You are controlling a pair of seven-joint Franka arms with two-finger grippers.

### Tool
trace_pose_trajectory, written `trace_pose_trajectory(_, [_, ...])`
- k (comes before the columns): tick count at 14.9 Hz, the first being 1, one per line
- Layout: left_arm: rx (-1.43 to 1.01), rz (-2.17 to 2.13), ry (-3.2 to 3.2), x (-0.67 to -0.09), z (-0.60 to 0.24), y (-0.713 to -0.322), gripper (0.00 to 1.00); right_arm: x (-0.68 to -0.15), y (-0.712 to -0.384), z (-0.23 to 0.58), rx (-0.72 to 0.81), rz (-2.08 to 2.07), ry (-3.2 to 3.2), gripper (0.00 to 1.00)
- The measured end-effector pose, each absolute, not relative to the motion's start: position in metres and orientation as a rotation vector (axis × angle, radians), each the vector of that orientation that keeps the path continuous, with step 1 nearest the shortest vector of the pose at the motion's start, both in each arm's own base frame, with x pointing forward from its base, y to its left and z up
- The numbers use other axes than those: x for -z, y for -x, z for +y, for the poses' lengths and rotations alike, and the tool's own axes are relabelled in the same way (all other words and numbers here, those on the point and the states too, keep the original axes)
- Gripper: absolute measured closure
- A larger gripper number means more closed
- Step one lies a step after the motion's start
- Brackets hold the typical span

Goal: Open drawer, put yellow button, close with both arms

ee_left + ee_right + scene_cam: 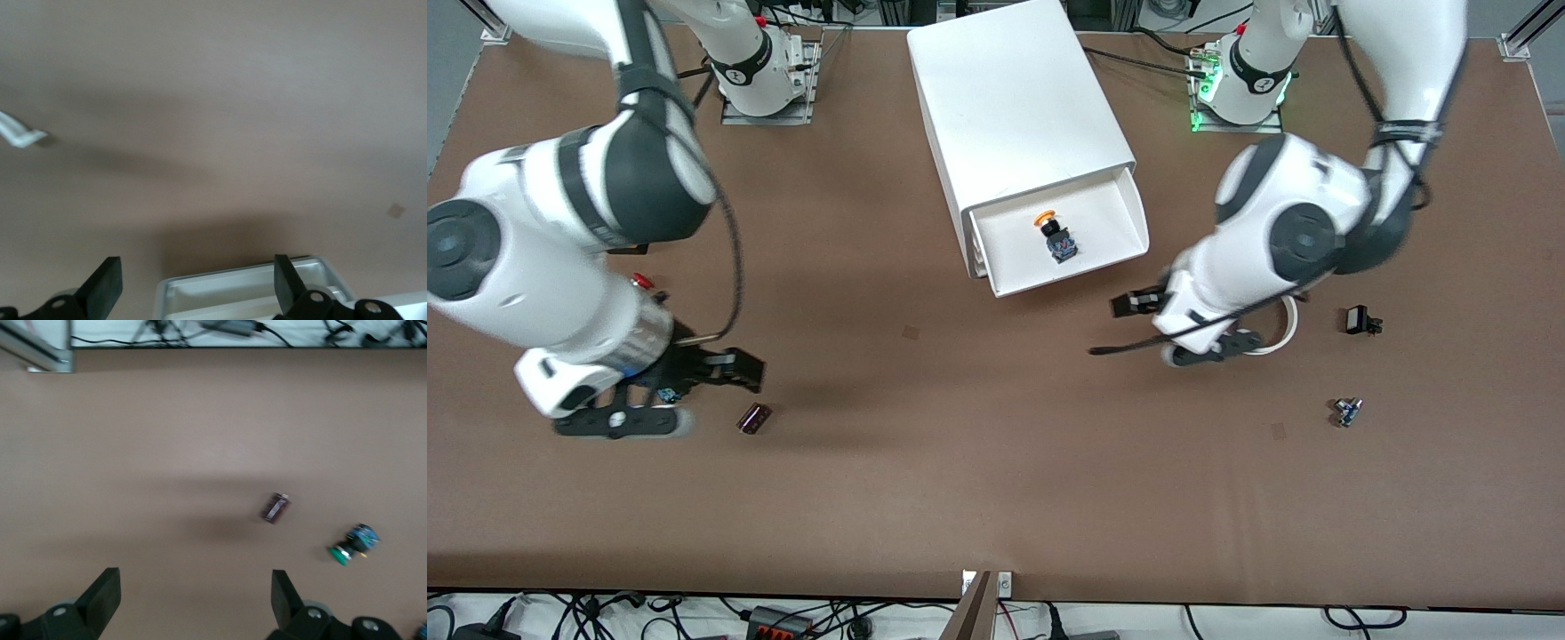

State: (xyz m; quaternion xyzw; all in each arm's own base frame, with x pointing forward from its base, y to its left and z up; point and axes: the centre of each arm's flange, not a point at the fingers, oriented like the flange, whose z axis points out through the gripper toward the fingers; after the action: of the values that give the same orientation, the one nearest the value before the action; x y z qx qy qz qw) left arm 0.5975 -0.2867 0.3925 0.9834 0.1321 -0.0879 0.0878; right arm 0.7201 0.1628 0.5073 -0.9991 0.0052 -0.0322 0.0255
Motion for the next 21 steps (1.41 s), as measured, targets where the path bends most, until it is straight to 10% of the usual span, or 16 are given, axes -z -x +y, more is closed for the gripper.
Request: trace_pose_trajectory(21, [0.523, 0.318, -3.093, -0.353, -0.404, -0.464, 0.0, -0.591, -0.637, -0.036, -0.01, 0.048, 3.135, 0.0])
